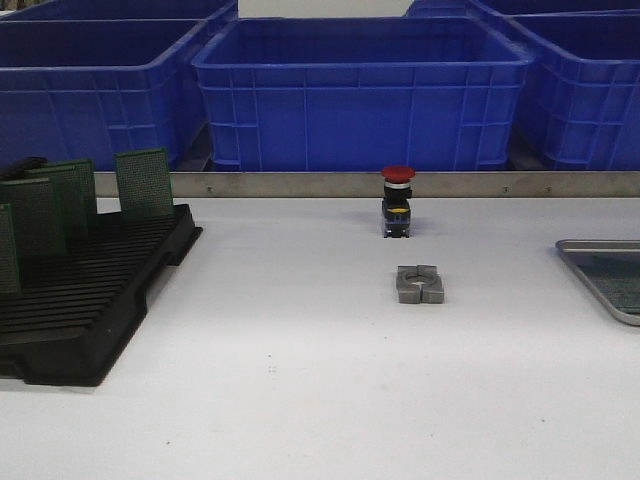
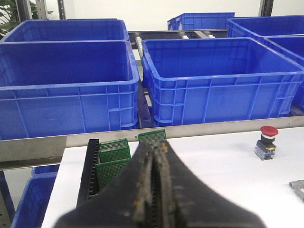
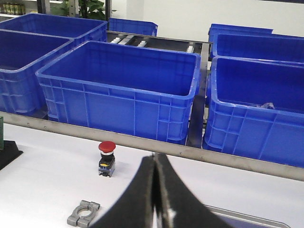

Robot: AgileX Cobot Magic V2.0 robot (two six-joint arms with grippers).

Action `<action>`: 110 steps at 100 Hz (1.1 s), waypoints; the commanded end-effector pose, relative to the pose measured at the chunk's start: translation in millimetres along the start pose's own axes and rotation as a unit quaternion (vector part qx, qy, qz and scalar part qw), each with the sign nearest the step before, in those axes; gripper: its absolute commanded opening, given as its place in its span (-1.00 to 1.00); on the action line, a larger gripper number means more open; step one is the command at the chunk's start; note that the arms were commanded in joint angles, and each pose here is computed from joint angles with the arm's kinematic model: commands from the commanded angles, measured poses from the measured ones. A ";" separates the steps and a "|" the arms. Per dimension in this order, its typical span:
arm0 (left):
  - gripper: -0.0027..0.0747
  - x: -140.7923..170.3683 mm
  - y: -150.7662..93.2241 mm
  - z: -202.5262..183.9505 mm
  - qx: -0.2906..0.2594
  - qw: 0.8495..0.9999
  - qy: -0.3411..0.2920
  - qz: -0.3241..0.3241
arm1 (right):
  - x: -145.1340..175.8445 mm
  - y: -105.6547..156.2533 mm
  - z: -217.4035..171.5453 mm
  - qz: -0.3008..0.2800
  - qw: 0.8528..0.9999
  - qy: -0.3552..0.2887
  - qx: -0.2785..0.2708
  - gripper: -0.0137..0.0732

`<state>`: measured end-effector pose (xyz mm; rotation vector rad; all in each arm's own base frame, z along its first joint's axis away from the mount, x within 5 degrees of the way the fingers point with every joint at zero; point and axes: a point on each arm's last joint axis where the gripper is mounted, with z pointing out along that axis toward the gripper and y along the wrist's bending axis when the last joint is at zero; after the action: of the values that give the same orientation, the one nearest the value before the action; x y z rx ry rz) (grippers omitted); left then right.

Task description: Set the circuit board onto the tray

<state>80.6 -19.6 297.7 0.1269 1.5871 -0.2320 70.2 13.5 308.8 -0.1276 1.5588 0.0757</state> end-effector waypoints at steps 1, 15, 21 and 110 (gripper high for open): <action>-0.98 -14.5 3.2 -1.2 -0.020 0.999 -0.042 -0.009 | -12.7 -4.5 -0.7 0.003 0.999 -0.033 0.024 -0.85; -0.98 -14.5 3.2 -1.2 -0.020 0.999 -0.042 -0.009 | -12.7 -4.5 -0.7 0.003 0.999 -0.033 0.024 -0.85; -0.98 -14.5 3.2 -1.2 -0.020 0.999 -0.042 -0.009 | -12.7 -4.5 -0.7 0.003 0.999 -0.033 0.024 -0.85; -0.98 -15.8 4.1 -1.3 -0.025 0.998 -0.049 -0.009 | -12.7 -4.5 -0.7 0.003 0.999 -0.033 0.024 -0.85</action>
<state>80.7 -19.4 298.0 0.1243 1.5836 -0.2300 70.2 13.5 308.9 -0.1278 1.5581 0.0754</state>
